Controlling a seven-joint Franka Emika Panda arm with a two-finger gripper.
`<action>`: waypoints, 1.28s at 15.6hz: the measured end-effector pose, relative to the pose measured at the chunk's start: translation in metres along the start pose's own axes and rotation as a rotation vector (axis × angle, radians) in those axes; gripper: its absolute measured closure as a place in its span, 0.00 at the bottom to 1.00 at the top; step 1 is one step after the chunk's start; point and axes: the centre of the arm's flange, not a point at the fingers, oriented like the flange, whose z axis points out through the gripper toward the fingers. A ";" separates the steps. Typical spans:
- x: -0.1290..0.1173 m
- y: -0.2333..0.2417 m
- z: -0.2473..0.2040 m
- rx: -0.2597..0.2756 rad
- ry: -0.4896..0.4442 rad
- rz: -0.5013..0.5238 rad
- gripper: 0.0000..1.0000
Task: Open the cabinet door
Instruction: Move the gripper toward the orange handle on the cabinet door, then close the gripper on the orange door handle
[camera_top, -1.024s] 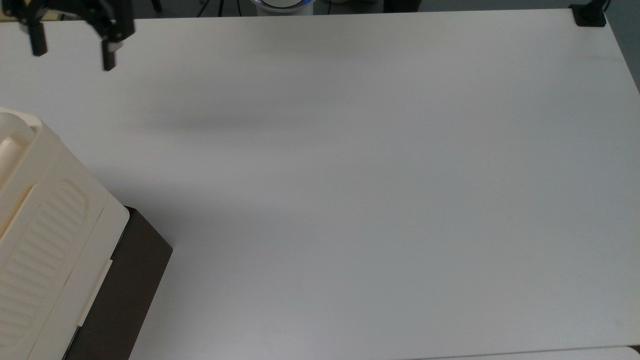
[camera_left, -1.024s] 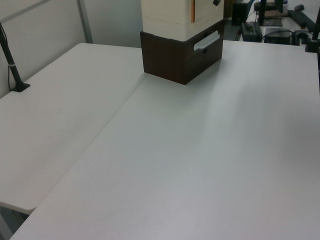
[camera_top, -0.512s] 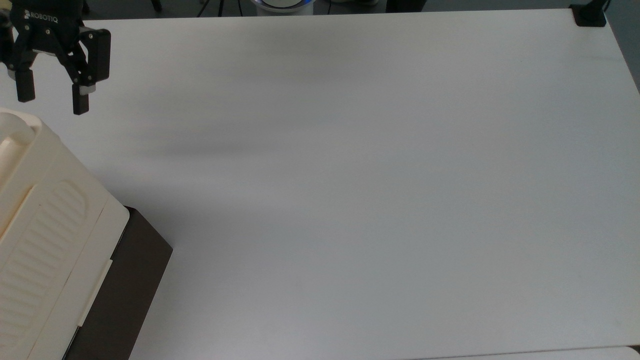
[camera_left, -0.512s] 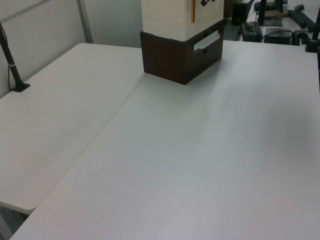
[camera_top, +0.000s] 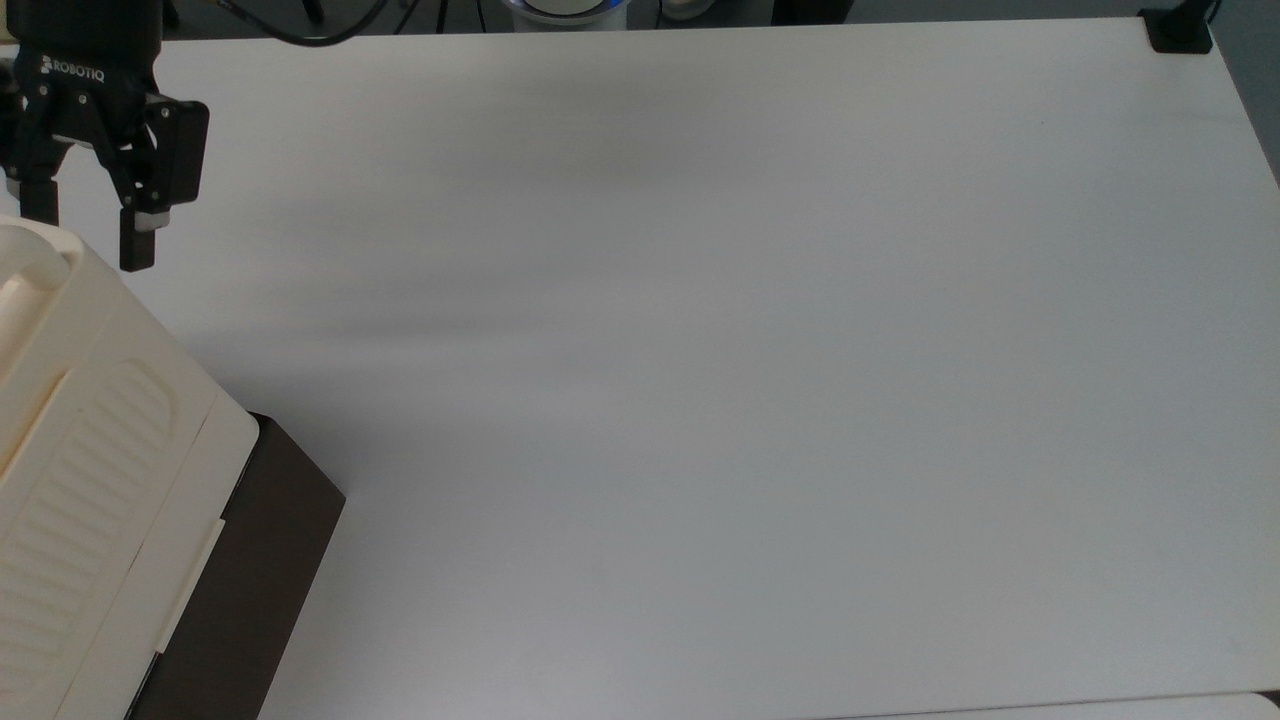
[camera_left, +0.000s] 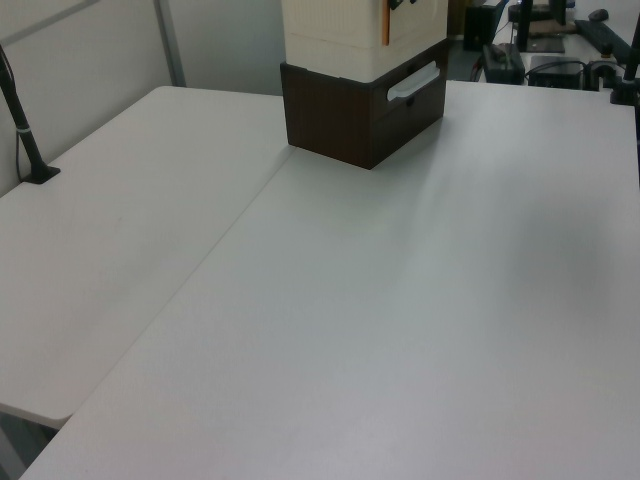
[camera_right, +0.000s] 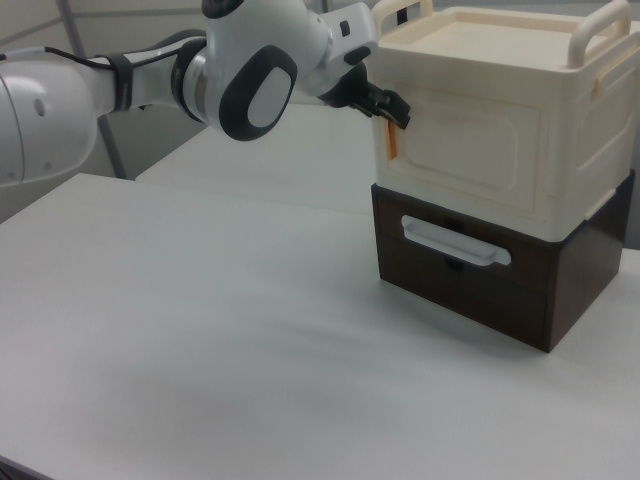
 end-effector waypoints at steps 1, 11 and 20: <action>0.001 0.000 0.002 -0.001 0.012 0.002 0.29; 0.003 -0.015 0.006 0.016 0.033 -0.005 0.86; 0.003 -0.006 -0.005 0.013 -0.021 -0.006 0.86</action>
